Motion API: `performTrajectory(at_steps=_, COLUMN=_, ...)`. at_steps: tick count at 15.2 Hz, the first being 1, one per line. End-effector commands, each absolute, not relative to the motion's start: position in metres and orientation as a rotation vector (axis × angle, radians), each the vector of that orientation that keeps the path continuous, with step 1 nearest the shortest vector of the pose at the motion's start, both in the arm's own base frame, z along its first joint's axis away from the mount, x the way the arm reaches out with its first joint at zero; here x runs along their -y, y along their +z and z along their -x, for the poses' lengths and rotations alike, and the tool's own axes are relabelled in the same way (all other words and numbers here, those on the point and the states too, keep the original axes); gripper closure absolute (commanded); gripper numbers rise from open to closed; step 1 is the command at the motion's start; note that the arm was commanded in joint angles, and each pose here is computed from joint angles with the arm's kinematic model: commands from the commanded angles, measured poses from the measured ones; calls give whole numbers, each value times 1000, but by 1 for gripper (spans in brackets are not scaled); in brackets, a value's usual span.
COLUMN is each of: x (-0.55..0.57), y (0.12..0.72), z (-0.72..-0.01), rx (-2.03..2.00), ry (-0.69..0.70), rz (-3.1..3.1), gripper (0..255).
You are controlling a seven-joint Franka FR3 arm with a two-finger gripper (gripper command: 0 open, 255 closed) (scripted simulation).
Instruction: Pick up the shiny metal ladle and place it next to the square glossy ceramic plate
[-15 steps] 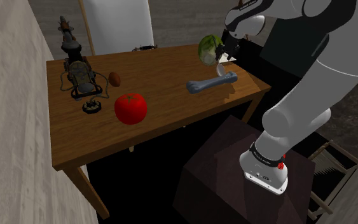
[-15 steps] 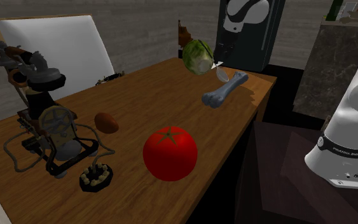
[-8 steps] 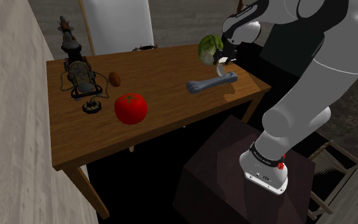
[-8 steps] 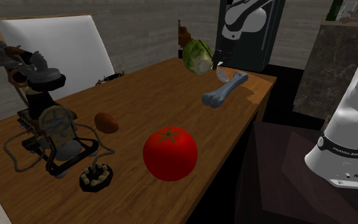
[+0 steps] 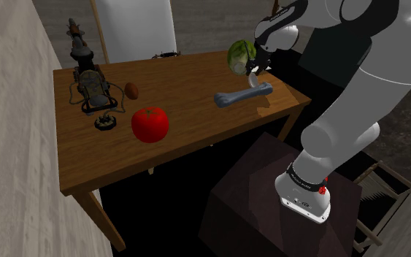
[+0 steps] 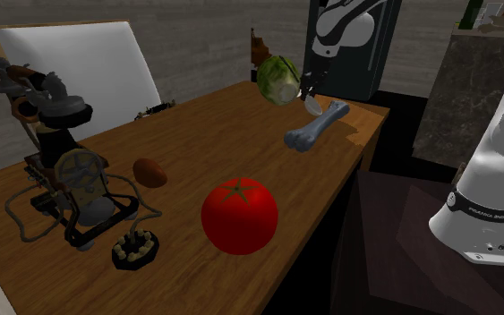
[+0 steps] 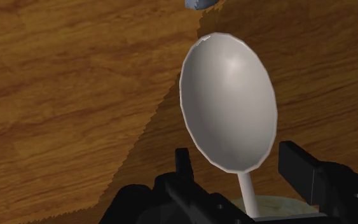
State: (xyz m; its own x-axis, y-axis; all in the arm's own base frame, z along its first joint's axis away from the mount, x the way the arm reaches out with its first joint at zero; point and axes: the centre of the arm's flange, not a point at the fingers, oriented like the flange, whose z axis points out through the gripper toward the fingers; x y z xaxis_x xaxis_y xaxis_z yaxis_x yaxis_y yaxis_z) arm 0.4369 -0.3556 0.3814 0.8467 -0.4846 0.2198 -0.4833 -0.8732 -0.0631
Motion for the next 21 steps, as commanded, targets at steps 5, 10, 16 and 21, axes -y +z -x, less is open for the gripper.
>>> performTrajectory(at_steps=5, x=356, y=381, z=-437, rx=-790, ry=-361, rz=3014, gripper=255)
performTrajectory(at_steps=10, x=356, y=387, z=-437, rx=-790, ry=-361, rz=3014, gripper=255)
performTrajectory(at_steps=16, x=356, y=418, z=-437, rx=-790, ry=-361, rz=3014, gripper=255)
performTrajectory(at_steps=21, x=356, y=445, z=-437, rx=-790, ry=-361, rz=3014, gripper=255)
